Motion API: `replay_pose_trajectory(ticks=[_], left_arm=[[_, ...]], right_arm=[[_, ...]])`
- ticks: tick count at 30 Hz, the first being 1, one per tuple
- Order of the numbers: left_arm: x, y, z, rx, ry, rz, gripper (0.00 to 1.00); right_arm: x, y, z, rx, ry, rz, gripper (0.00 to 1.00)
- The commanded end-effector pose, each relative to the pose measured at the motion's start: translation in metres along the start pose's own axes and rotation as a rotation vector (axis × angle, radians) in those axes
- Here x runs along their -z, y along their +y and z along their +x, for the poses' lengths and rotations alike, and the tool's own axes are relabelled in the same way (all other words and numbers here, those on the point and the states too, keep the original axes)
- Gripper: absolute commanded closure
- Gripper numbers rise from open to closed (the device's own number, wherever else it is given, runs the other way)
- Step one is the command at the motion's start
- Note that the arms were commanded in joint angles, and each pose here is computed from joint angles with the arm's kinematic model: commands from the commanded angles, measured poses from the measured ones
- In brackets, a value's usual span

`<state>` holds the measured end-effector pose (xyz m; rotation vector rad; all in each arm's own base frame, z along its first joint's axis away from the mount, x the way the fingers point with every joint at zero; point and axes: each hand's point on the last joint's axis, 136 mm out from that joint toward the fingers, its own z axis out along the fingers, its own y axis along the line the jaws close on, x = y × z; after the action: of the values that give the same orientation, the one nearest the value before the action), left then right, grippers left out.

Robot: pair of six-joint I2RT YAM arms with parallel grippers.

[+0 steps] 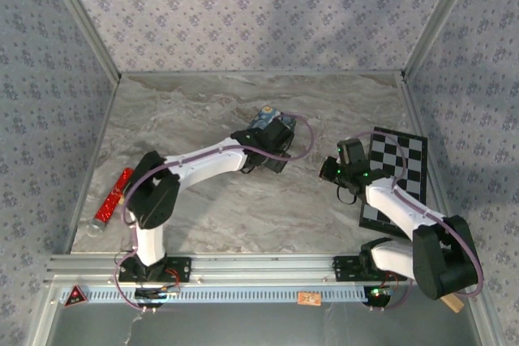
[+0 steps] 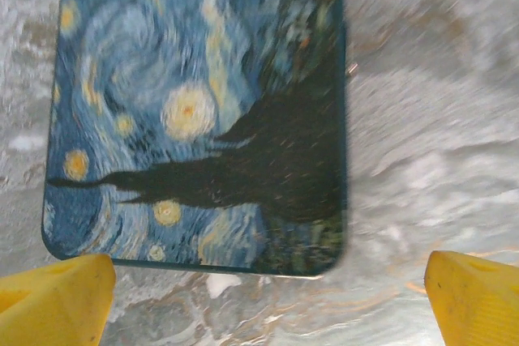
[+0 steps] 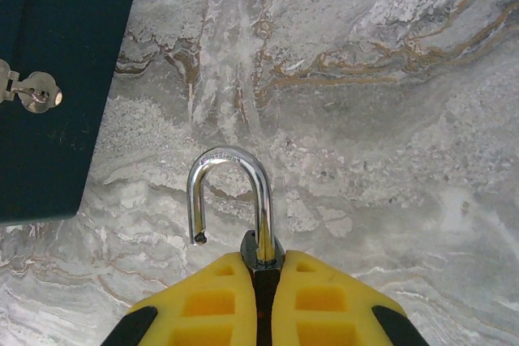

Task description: Unlock a padlock with a key

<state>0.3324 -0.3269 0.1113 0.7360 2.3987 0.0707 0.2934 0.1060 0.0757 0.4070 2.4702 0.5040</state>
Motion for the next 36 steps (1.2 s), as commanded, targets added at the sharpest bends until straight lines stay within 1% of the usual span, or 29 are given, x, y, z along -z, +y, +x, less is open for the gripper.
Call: replay_pose_trajectory(ticks=[1,3,9,13,15,17,19,24,26,30,36], left_arm=[[-0.008,0.024,0.011,-0.040,0.071,-0.114,0.02],[-0.013,0.034,0.016,-0.029,0.086,-0.152,0.02],[-0.022,0.070,0.036,0.038,0.130,-0.204,0.03],[-0.016,0.097,0.045,0.134,0.125,-0.223,0.03],[-0.012,0.106,0.049,0.206,0.113,-0.201,0.03],[-0.005,0.107,0.050,0.269,0.080,-0.152,0.02],[0.005,0.106,0.048,0.338,0.023,-0.093,0.02],[0.039,0.105,0.050,0.452,-0.177,0.028,0.01],[0.048,0.110,0.059,0.497,-0.223,0.058,0.00],[0.057,0.129,0.082,0.607,-0.280,0.090,0.00],[0.066,0.154,0.115,0.705,-0.332,0.078,0.00]], right_arm=[[0.004,-0.001,0.004,0.009,0.010,-0.010,1.00],[0.003,-0.001,0.005,0.007,0.010,-0.012,1.00],[-0.004,-0.002,0.013,-0.010,0.041,-0.027,1.00],[-0.011,0.003,0.017,-0.010,0.079,-0.046,1.00],[-0.014,0.005,0.019,-0.006,0.098,-0.051,1.00],[-0.016,0.006,0.020,-0.003,0.111,-0.053,1.00],[-0.019,0.007,0.021,-0.002,0.124,-0.053,1.00],[-0.025,0.014,0.025,0.015,0.157,-0.064,1.00],[-0.027,0.019,0.027,0.027,0.173,-0.077,1.00],[-0.030,0.030,0.031,0.041,0.213,-0.095,1.00],[-0.034,0.035,0.043,0.039,0.286,-0.108,1.00]])
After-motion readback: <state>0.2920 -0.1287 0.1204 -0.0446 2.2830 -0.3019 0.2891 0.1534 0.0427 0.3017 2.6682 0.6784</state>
